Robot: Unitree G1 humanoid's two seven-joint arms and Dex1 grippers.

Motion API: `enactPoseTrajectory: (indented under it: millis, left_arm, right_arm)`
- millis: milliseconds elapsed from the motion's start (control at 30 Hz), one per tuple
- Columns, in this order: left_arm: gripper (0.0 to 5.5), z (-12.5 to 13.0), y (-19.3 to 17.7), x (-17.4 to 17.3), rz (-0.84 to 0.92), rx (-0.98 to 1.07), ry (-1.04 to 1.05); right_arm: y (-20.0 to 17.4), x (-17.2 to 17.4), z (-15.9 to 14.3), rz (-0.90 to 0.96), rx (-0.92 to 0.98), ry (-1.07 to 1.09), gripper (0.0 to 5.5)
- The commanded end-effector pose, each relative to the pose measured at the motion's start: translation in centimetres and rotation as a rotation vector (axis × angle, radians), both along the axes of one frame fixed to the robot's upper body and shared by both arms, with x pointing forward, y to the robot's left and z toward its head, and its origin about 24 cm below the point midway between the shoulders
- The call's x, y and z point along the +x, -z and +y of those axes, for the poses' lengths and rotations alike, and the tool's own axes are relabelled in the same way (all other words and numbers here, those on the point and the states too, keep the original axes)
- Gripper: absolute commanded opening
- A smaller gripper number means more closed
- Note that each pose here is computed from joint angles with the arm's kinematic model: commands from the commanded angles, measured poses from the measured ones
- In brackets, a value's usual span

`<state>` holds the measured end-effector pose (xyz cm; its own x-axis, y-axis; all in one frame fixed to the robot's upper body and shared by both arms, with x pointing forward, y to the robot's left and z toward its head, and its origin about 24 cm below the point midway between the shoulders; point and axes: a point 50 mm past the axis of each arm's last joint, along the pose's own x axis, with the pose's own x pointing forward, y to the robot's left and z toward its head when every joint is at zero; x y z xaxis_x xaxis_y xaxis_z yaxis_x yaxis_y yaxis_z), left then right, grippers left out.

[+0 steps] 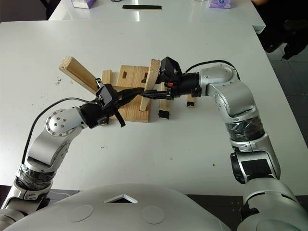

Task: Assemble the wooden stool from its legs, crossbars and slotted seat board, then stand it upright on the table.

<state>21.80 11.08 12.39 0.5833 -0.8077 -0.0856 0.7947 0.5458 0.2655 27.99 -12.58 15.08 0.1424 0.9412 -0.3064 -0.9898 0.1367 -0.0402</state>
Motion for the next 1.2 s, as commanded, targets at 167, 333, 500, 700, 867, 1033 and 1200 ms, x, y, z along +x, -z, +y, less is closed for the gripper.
enactPoseTrajectory:
  millis: [167,333,500,700,867,1033,1200]
  left_arm:
    - [0.00,2.1,-11.1,2.3,-0.218,-0.547,-0.216]
    - [0.00,6.2,-16.1,2.1,-0.291,-0.790,-0.329]
    - [0.00,12.4,-16.0,2.6,-0.306,-0.712,-0.577]
    - [0.00,12.0,-7.3,1.1,0.019,-0.405,-0.535]
    - [0.00,2.7,-4.7,-1.8,0.191,-0.429,-0.103]
    - [0.00,-0.9,-4.3,-2.6,0.240,-0.473,0.048]
    - [0.00,-1.7,-4.1,-3.0,0.256,-0.476,0.106]
  right_arm:
    - [-0.7,0.4,-0.9,-0.029,-0.004,0.000,2.03]
    - [-0.1,0.3,-1.2,-0.023,-0.020,-0.004,2.03]
    - [0.3,0.1,-1.6,-0.017,-0.030,0.007,2.03]
    - [0.2,-0.1,-1.3,-0.020,-0.042,-0.020,2.03]
    - [-0.1,-0.2,-0.8,-0.017,-0.045,-0.061,2.03]
    - [0.0,0.3,-0.2,-0.016,-0.066,-0.105,2.02]
    - [0.4,0.4,0.2,0.002,-0.062,-0.129,2.02]
